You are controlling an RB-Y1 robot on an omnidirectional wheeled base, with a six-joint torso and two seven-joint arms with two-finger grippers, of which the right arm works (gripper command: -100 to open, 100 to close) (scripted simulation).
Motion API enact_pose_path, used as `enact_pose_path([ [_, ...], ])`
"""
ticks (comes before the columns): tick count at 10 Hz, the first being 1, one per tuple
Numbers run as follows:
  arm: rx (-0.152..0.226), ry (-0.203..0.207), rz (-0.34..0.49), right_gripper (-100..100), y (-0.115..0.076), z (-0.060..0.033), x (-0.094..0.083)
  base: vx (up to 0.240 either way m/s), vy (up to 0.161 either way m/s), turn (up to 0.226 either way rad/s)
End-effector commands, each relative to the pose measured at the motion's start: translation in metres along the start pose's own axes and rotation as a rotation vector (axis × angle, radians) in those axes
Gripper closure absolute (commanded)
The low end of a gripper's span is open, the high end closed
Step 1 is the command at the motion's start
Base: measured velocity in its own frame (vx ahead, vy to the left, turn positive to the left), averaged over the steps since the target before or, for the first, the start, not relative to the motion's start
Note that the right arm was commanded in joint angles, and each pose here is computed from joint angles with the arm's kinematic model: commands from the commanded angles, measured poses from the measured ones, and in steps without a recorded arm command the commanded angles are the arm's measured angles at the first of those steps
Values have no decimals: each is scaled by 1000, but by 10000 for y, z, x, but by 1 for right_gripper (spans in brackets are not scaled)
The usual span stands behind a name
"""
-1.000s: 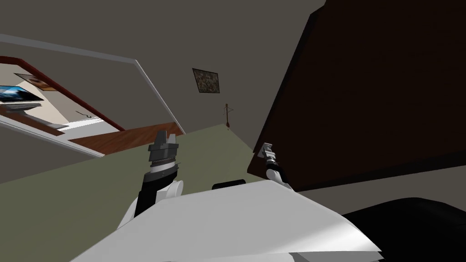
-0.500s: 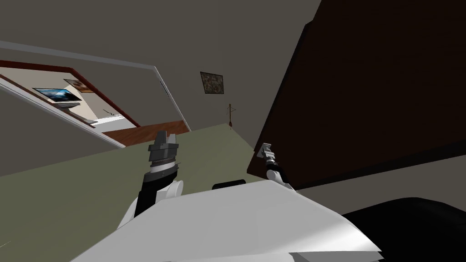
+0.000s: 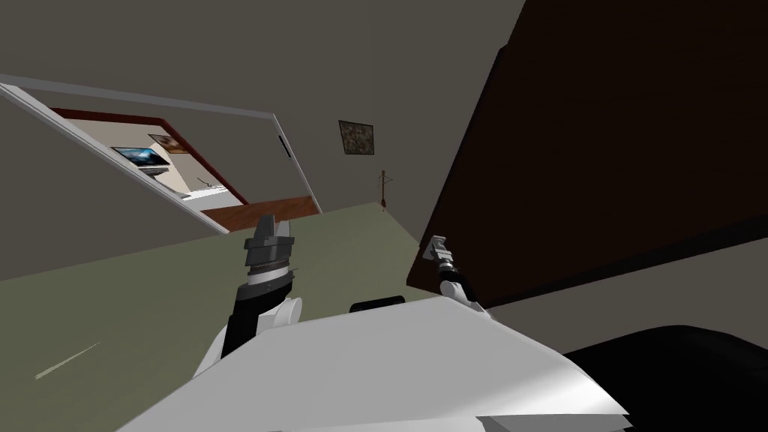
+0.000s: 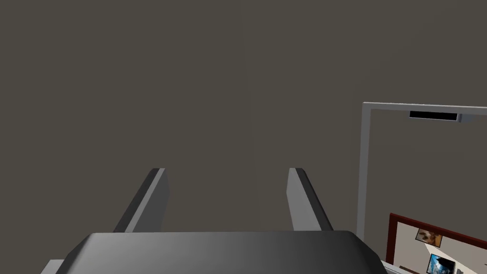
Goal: Pull the door open
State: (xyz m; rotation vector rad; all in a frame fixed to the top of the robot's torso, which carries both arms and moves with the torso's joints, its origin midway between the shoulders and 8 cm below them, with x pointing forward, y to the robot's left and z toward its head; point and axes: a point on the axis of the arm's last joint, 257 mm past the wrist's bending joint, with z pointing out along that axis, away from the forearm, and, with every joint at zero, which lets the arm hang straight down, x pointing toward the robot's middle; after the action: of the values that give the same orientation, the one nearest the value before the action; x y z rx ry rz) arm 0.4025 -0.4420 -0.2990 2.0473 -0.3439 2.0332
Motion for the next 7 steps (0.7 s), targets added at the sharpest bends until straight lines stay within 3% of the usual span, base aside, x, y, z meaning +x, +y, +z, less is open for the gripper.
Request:
enact_pose_path([
  [1,0,0,0,100,0,0,0,-73,3,21],
  [3,37,4,-11,100,-7,-196,-8,-101,-17,63],
  [7,86,11,-14,100,-31,-440,9,-123,-13,42],
])
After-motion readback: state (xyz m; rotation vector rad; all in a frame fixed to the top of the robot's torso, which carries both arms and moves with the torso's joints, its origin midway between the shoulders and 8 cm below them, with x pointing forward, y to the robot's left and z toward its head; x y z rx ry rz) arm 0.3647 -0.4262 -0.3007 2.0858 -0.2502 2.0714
